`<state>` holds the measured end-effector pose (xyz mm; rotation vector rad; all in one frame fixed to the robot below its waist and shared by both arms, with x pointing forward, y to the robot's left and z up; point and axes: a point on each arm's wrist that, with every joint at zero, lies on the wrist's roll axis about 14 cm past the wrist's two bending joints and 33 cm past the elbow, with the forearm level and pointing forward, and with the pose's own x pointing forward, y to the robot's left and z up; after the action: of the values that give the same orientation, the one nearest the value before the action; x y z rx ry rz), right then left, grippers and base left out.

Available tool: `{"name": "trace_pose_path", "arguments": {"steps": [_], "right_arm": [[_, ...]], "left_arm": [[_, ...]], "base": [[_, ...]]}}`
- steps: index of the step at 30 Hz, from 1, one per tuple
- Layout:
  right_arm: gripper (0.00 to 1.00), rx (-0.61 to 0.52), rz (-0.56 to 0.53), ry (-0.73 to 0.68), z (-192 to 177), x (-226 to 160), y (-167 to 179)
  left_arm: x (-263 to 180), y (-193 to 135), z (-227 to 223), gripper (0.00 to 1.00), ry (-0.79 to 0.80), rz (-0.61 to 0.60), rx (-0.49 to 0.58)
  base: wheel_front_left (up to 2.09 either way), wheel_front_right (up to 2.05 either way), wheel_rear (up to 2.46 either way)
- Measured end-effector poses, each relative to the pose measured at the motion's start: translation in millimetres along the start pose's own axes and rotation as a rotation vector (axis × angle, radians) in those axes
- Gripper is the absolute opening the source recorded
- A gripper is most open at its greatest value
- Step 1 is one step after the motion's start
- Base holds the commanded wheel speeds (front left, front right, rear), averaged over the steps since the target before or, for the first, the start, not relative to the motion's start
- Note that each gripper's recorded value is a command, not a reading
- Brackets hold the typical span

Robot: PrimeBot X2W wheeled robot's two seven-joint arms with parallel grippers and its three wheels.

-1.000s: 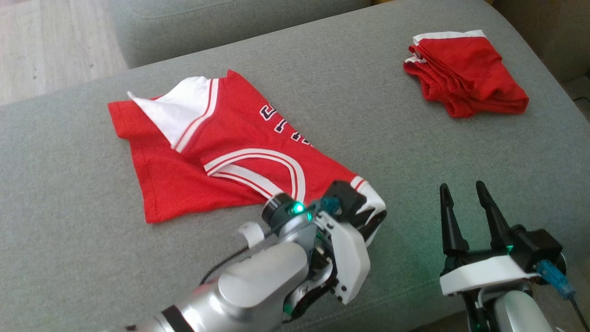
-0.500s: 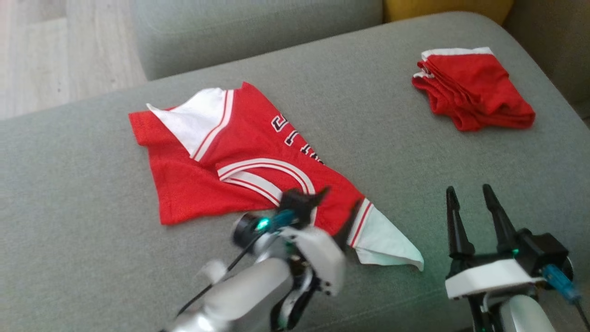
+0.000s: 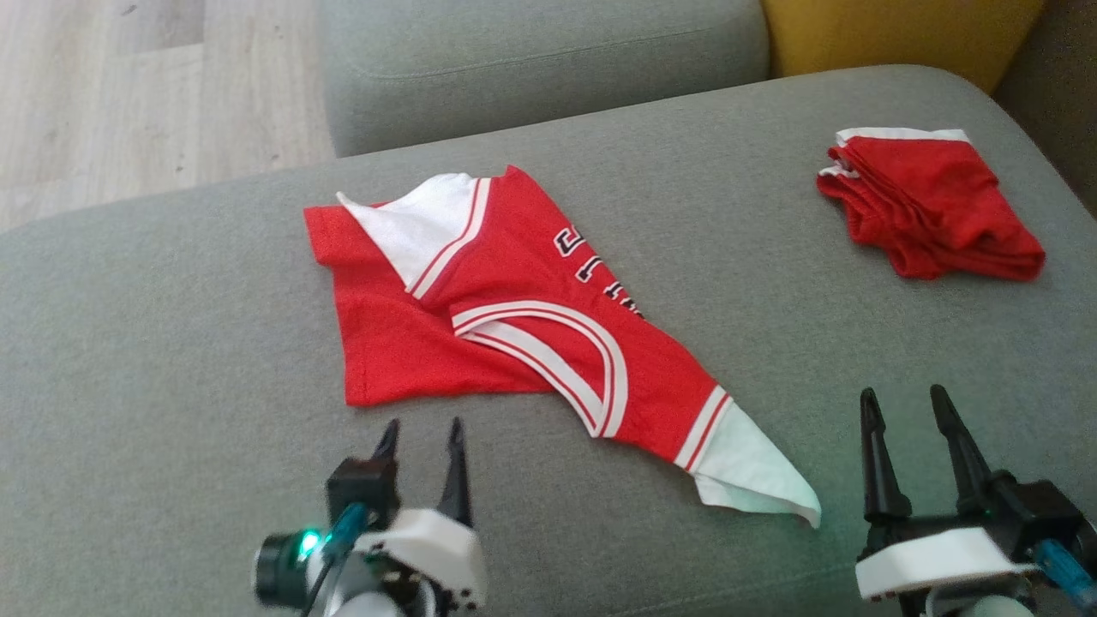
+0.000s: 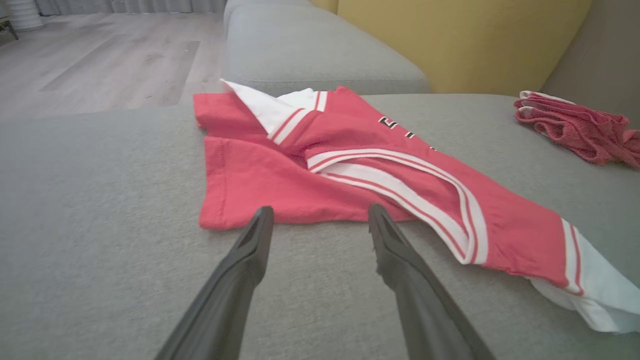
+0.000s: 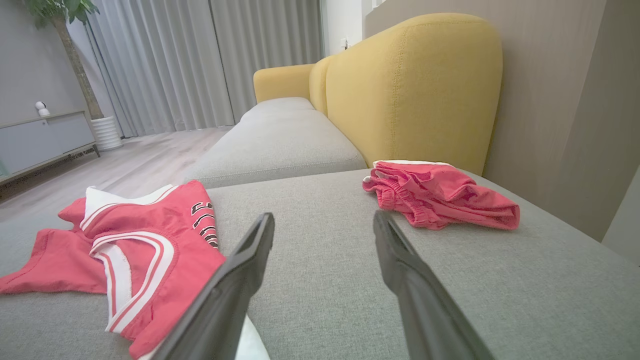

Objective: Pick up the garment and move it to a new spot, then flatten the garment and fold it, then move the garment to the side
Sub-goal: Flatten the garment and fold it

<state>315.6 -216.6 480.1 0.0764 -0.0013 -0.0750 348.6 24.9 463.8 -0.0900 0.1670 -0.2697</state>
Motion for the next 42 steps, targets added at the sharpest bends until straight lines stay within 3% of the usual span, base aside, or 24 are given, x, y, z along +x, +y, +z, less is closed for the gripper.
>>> {"name": "trace_pose_path", "arguments": {"steps": [10, 14, 25, 31, 36, 37, 38, 39, 40, 42], "right_arm": [[1.0, -0.012, 0.029, 0.01, -3, 3, 8], [1.0, -0.015, 0.037, 0.024, -7, 4, 11], [1.0, -0.022, 0.053, 0.063, -17, 28, 17], [1.0, -0.025, 0.027, 0.09, -26, 36, 9], [1.0, -0.017, 0.012, 0.109, -31, 37, 5], [1.0, -0.011, 0.013, 0.109, -32, 37, 5], [1.0, -0.01, 0.015, 0.111, -33, 38, 6], [1.0, -0.009, 0.019, 0.111, -33, 39, 7], [1.0, -0.008, 0.022, 0.112, -33, 39, 8], [1.0, -0.004, 0.033, 0.109, -33, 41, 12]], "left_arm": [[-10, 36, -3, 1.0, -0.019, 0.094, 0.0], [-3, 43, -22, 1.0, 0.044, 0.109, 0.01], [94, 69, -24, 1.0, 0.158, 0.159, 0.085], [106, 87, -64, 1.0, 0.302, 0.204, 0.089], [111, 85, -73, 1.0, 0.333, 0.181, 0.06], [111, 82, -74, 0.53, 0.339, 0.167, 0.046], [111, 81, -74, 0.28, 0.342, 0.154, 0.032], [111, 78, -75, 0.28, 0.342, 0.138, 0.024], [110, 74, -75, 0.0, 0.342, 0.122, 0.018], [108, 59, -75, 0.0, 0.347, 0.065, 0.005]], "base": [[0.0, 0.0, 0.0], [0.0, 0.0, 0.0], [0.0, 0.0, 0.0], [0.0, 0.0, 0.0], [0.0, 0.0, 0.0], [0.0, 0.0, 0.0], [0.0, 0.0, 0.0], [0.0, 0.0, 0.0], [0.0, 0.0, 0.0], [0.0, 0.0, 0.0]]}}
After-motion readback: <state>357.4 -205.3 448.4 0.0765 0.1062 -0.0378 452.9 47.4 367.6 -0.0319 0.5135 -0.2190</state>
